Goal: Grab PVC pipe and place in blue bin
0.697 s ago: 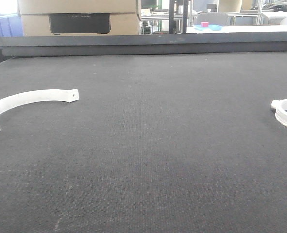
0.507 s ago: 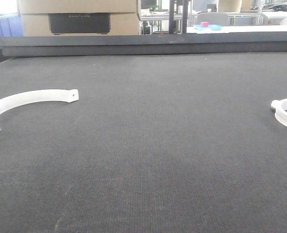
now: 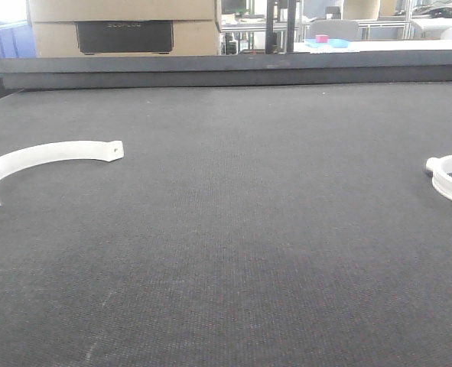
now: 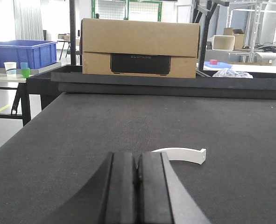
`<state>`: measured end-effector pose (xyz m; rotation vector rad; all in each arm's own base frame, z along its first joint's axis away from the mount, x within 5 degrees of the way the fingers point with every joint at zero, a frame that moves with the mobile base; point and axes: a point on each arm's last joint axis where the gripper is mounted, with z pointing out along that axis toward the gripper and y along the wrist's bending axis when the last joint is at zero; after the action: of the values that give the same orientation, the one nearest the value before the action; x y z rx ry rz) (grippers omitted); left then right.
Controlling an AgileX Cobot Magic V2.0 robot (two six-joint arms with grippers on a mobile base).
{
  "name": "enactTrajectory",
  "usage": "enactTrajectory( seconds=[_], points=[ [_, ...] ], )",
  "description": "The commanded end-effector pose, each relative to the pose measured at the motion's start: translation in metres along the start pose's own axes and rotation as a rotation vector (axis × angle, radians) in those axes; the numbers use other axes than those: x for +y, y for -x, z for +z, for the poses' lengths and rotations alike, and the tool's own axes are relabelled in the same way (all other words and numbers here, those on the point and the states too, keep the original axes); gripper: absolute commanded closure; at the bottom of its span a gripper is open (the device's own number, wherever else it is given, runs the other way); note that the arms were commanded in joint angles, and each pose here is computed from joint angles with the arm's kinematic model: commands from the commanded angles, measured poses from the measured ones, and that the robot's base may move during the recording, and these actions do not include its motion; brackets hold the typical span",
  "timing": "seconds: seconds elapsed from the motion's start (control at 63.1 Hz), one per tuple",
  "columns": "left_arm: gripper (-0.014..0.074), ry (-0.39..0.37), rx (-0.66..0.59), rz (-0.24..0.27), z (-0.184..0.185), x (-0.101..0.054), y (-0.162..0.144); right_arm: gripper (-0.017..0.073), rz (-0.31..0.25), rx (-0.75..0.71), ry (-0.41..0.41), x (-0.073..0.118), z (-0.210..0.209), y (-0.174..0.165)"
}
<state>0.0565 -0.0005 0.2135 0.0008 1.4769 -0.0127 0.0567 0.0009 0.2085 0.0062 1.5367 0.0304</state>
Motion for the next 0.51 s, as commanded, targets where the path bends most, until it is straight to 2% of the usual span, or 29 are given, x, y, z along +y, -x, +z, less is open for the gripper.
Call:
enactTrajectory(
  seconds=[0.0, 0.111, 0.285, 0.333, 0.428, 0.491],
  points=[
    [0.0704, 0.003, -0.028, -0.006, 0.000, 0.000, 0.003, 0.0727, -0.006, -0.024, -0.003, 0.000, 0.000, 0.002],
    [0.0704, 0.003, -0.046, -0.006, 0.000, 0.000, 0.005, 0.0727, 0.002, -0.060, -0.003, 0.000, 0.000, 0.005],
    [0.0704, 0.003, -0.162, -0.008, -0.002, 0.000, 0.015, 0.0727, 0.001, -0.296, -0.003, 0.000, -0.004, 0.026],
    [0.0704, 0.005, -0.156, -0.030, -0.001, 0.001, 0.014, 0.0727, 0.001, -0.363, -0.003, 0.000, -0.006, 0.032],
    [0.0704, 0.011, -0.177, -0.108, -0.002, 0.002, 0.021, 0.0727, -0.002, -0.414, -0.003, 0.000, -0.011, 0.052],
    [0.0704, 0.008, -0.218, -0.114, -0.004, 0.002, 0.035, 0.0727, -0.038, -0.416, -0.009, 0.001, -0.015, 0.069]
  ],
)
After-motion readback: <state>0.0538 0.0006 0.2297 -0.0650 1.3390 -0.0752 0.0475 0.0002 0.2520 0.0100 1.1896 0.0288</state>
